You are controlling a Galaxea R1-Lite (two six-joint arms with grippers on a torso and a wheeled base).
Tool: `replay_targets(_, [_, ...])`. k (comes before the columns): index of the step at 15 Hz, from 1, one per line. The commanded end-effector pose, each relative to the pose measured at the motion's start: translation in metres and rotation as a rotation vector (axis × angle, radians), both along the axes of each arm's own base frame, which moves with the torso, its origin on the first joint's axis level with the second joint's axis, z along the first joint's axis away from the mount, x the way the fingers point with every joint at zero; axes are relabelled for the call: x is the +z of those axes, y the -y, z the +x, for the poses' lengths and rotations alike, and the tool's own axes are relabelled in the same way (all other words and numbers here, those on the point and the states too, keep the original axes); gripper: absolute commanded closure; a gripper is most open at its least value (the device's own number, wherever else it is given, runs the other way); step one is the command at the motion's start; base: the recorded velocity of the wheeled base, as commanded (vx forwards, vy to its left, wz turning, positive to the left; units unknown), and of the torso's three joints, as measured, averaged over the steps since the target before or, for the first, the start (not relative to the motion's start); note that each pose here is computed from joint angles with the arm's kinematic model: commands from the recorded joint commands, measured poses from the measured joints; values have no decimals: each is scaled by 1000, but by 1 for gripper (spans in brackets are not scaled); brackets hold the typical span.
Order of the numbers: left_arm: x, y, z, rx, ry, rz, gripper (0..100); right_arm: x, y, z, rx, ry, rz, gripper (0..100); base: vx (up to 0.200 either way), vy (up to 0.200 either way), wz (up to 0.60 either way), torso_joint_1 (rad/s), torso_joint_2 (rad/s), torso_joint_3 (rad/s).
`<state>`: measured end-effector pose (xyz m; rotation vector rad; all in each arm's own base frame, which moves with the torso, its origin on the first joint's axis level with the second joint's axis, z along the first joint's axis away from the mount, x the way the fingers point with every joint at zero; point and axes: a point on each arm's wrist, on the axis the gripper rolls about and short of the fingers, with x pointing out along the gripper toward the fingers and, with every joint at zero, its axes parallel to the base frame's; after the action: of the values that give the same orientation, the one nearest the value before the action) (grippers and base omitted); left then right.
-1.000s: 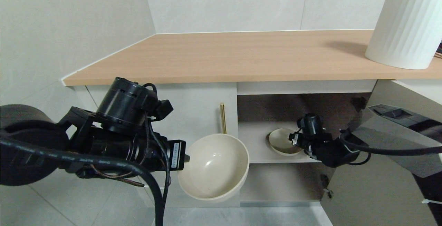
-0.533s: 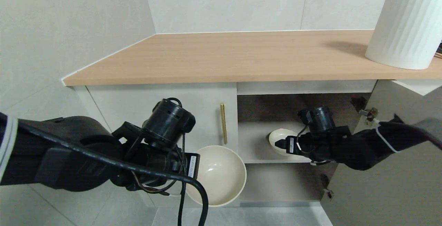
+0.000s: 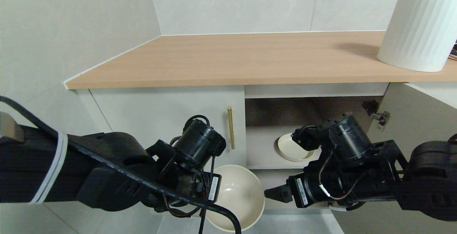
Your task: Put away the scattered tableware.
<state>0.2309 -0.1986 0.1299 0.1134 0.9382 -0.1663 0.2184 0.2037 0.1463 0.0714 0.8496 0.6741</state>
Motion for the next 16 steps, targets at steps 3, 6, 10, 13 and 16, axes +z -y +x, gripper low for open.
replay_targets(3, [7, 6, -12, -24, 37, 11, 100, -17, -16, -4, 16, -25, -75, 0, 0, 0, 0, 0, 0, 0])
replay_targets(6, [13, 10, -21, -41, 52, -8, 100, -30, -27, 8, -49, -6, -132, 0, 0, 0, 0, 0, 0, 0])
replay_targets(10, [12, 13, -24, -48, 54, -6, 100, -27, -30, 12, -78, 5, -101, 0, 0, 0, 0, 0, 0, 0])
replay_targets(13, [12, 13, -24, -50, 54, -6, 100, -29, -32, 14, -100, 9, -96, 100, 0, 0, 0, 0, 0, 0])
replay_targets(16, [12, 14, -25, -53, 54, -6, 100, -30, -32, 14, -96, 7, -99, 100, 0, 0, 0, 0, 0, 0])
